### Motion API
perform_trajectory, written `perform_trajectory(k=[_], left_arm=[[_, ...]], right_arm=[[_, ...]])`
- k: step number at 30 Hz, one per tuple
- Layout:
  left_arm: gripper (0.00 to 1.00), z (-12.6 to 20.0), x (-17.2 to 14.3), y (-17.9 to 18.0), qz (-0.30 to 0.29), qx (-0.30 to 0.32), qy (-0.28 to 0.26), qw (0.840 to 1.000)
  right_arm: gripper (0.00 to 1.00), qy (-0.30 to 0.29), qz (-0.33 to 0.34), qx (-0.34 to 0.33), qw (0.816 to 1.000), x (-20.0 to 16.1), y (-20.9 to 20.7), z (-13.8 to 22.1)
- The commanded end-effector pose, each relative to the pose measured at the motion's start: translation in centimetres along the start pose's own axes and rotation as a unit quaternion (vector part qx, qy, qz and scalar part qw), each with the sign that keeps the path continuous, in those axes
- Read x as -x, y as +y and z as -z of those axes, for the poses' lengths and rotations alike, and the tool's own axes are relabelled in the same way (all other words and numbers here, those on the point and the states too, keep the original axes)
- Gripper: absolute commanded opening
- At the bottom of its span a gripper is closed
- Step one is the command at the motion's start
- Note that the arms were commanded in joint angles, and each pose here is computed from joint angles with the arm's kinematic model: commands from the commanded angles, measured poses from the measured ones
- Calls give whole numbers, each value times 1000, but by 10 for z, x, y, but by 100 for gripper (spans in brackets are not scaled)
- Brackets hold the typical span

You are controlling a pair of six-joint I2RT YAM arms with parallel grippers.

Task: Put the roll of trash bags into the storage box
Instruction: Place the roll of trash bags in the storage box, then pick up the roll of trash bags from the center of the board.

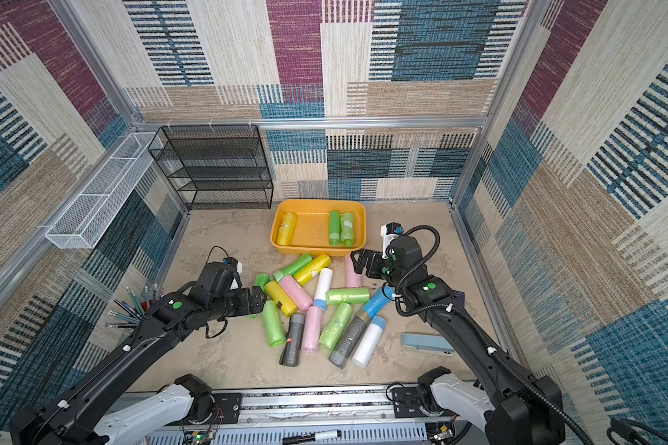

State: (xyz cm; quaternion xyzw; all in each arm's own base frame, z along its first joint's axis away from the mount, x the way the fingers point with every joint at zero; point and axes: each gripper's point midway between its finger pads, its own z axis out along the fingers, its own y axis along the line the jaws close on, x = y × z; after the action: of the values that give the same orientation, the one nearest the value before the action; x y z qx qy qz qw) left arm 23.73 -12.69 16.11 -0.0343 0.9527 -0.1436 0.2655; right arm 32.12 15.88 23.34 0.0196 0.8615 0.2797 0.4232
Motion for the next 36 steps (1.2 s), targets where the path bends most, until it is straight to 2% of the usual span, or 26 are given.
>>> perform_trajectory(k=[1,11,27,32,36], left_arm=[[92,-8,-10,-5,15,-17,25,999],[83,-31,-43,-14,58,-68,66,994],[69,-61,-61,-11,84,-63,82,991],[62,-70,-64,-15,86,-68,96,989],[61,-76,-69,-12,88,-58,108,989]], right_arm=[[99,-9,15,-7,1000,5,-1,3],[99,19,10,20,1000,-10,5,-2],[99,36,2,28,999,-14,7,-8],[99,40,-3,32,999,-14,8,-9],[99,46,-5,35,998,-16,9,-10]])
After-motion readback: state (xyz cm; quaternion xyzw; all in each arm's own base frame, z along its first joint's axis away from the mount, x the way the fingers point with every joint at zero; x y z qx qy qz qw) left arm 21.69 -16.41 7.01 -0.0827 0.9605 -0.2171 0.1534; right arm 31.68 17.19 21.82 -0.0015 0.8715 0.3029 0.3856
